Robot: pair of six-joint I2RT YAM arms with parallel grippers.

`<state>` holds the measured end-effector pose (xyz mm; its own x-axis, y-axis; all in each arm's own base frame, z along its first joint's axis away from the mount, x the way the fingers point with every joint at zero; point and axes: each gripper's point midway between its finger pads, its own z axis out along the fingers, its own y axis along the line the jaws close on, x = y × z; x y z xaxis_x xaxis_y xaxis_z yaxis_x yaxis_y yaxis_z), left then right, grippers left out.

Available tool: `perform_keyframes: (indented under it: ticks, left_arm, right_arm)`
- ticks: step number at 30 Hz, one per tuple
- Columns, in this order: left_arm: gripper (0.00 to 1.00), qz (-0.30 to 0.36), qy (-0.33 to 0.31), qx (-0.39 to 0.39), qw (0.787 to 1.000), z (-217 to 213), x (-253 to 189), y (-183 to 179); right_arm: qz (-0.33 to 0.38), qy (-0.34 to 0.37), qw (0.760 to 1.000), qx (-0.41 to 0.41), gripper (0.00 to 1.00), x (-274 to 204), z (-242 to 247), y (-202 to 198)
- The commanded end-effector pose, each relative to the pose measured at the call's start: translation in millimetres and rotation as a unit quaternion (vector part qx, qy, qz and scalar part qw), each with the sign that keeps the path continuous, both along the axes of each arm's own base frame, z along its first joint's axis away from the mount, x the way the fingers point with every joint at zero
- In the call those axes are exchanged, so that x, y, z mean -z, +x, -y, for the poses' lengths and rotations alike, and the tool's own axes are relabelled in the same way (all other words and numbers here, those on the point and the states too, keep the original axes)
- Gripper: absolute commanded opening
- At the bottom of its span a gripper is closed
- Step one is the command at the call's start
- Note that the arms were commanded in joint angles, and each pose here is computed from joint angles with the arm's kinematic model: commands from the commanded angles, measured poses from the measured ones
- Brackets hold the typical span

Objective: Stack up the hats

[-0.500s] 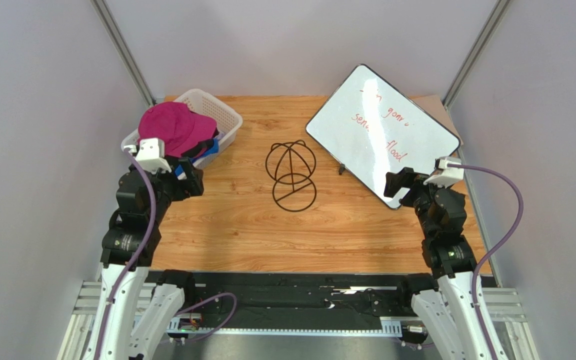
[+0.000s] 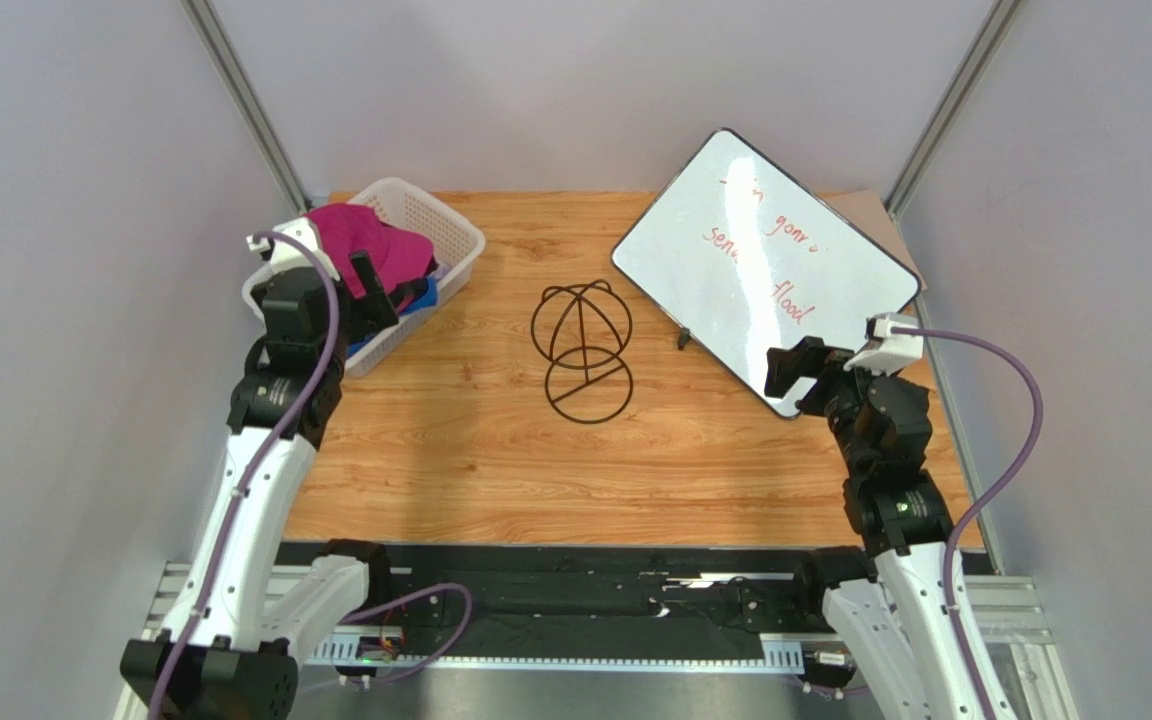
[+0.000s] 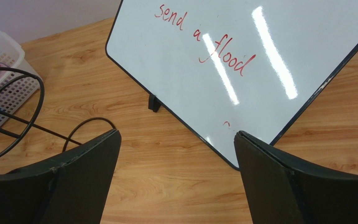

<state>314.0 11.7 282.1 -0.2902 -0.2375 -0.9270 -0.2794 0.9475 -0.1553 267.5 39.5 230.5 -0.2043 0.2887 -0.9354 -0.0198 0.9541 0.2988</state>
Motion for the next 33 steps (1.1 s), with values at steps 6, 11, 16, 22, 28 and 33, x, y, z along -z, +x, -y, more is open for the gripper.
perform_keyframes:
  ticks: [6, 11, 16, 22, 28, 33]
  left_arm:
    - [0.99, 0.045, -0.065, -0.078, 0.994, -44, 15, 59]
    - [0.98, 0.061, -0.088, -0.084, 0.991, -59, 31, 73]
    - [0.96, 0.061, -0.106, -0.101, 0.987, -73, 47, 90]
    - [0.93, 0.053, -0.142, -0.107, 0.983, -85, 66, 114]
    - [0.88, 0.052, -0.146, -0.114, 0.981, -94, 68, 131]
    - [0.86, 0.062, -0.154, -0.121, 0.979, -96, 70, 133]
  right_arm:
    - [0.016, 0.008, 1.000, -0.015, 1.00, -10, -6, 0]
    - [0.017, 0.014, 0.999, -0.040, 1.00, -8, -15, -2]
    - [0.014, 0.017, 0.998, -0.052, 0.99, -7, -19, -3]
    - [0.012, 0.020, 0.998, -0.064, 0.99, -6, -23, -4]
    - [0.009, 0.020, 0.997, -0.070, 0.99, -3, -25, -4]
    - [0.003, 0.020, 0.997, -0.072, 0.99, 0, -26, -2]
